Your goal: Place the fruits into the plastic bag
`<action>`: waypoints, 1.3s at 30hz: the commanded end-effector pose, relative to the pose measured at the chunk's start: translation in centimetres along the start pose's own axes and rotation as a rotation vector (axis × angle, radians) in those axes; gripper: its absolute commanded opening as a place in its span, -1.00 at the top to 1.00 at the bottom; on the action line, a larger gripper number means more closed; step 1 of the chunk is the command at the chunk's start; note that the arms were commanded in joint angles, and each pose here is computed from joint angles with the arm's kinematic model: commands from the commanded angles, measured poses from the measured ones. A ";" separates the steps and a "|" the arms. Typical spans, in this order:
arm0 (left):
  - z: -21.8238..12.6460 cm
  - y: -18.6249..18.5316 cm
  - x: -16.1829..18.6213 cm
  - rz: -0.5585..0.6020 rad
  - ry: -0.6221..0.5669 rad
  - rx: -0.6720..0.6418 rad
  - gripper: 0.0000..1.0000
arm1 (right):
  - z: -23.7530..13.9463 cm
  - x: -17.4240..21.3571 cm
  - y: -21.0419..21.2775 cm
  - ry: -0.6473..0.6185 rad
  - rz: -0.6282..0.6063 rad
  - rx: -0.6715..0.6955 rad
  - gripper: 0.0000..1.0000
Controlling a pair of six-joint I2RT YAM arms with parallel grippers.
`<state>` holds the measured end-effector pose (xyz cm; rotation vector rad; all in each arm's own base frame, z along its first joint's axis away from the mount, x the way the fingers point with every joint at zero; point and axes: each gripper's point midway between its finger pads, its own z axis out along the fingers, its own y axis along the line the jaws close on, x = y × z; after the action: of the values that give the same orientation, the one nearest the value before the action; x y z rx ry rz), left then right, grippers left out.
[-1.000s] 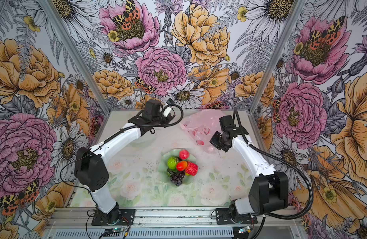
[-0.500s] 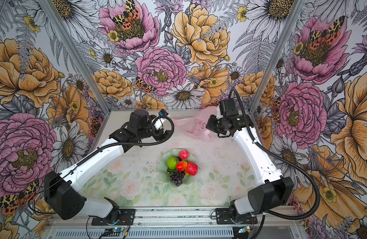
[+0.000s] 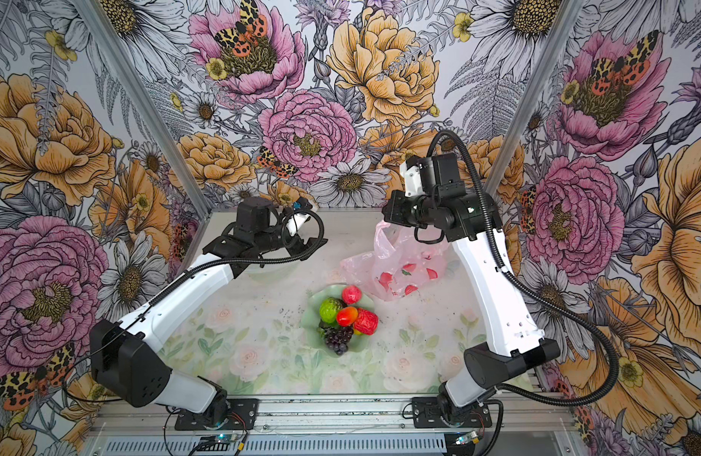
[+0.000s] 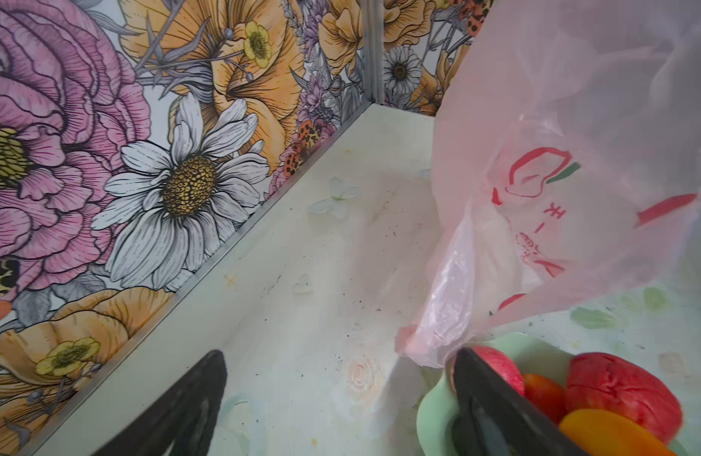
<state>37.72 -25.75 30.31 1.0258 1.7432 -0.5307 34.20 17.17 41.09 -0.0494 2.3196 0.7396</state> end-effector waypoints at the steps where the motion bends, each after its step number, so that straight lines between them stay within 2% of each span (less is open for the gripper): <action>1: -1.1 -3.1 -0.1 -0.121 -0.035 0.226 -0.81 | -1.1 0.2 0.5 0.002 -0.019 -0.001 1.00; 3: -1.3 -4.2 0.6 -0.169 -0.035 0.292 -0.81 | -1.7 -0.1 1.1 -0.013 -0.023 -0.020 1.00; 6: -1.2 -5.2 1.2 -0.173 -0.026 0.327 -0.81 | -2.9 -0.6 2.2 -0.043 -0.029 -0.054 1.00; 13: -0.6 -3.6 0.8 -0.149 -0.023 0.284 -0.82 | -5.0 -1.7 4.5 -0.085 -0.028 -0.141 1.00; 20: -0.7 -2.7 0.6 -0.069 0.013 0.259 -0.83 | -6.7 -2.4 6.3 -0.116 -0.029 -0.214 1.00; 26: -0.6 -1.6 1.6 -0.082 0.039 0.233 -0.83 | -7.7 -2.6 7.6 -0.121 -0.028 -0.271 1.00; 30: -0.4 -1.6 1.7 -0.102 0.039 0.251 -0.72 | -7.8 -2.5 7.7 -0.119 -0.030 -0.276 1.00; 31: -0.3 -1.7 1.7 -0.107 0.040 0.255 -0.65 | -7.8 -2.4 7.6 -0.117 -0.031 -0.275 1.00; 34: 0.1 -1.8 1.9 -0.136 0.042 0.276 -0.22 | -7.6 -2.3 7.7 -0.110 -0.031 -0.278 1.00; 35: 0.2 -1.8 1.9 -0.146 0.043 0.281 0.05 | -7.5 -2.3 7.6 -0.108 -0.031 -0.276 1.00; 36: 0.4 -1.7 2.0 -0.154 0.048 0.284 0.50 | -7.6 -2.3 7.6 -0.110 -0.032 -0.273 1.00; 37: 0.5 -1.6 2.1 -0.163 0.056 0.281 0.85 | -7.4 -2.3 7.5 -0.109 -0.034 -0.271 1.00; 38: 0.7 -1.4 2.3 -0.174 0.064 0.276 1.00 | -7.4 -2.2 7.4 -0.104 -0.036 -0.268 1.00; 39: 0.8 -1.2 2.4 -0.193 0.072 0.268 1.00 | -7.1 -2.0 7.2 -0.096 -0.036 -0.262 1.00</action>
<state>36.33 -26.08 26.74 1.1066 1.8756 -0.8537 29.84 18.71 50.67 -0.1465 2.0968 0.9918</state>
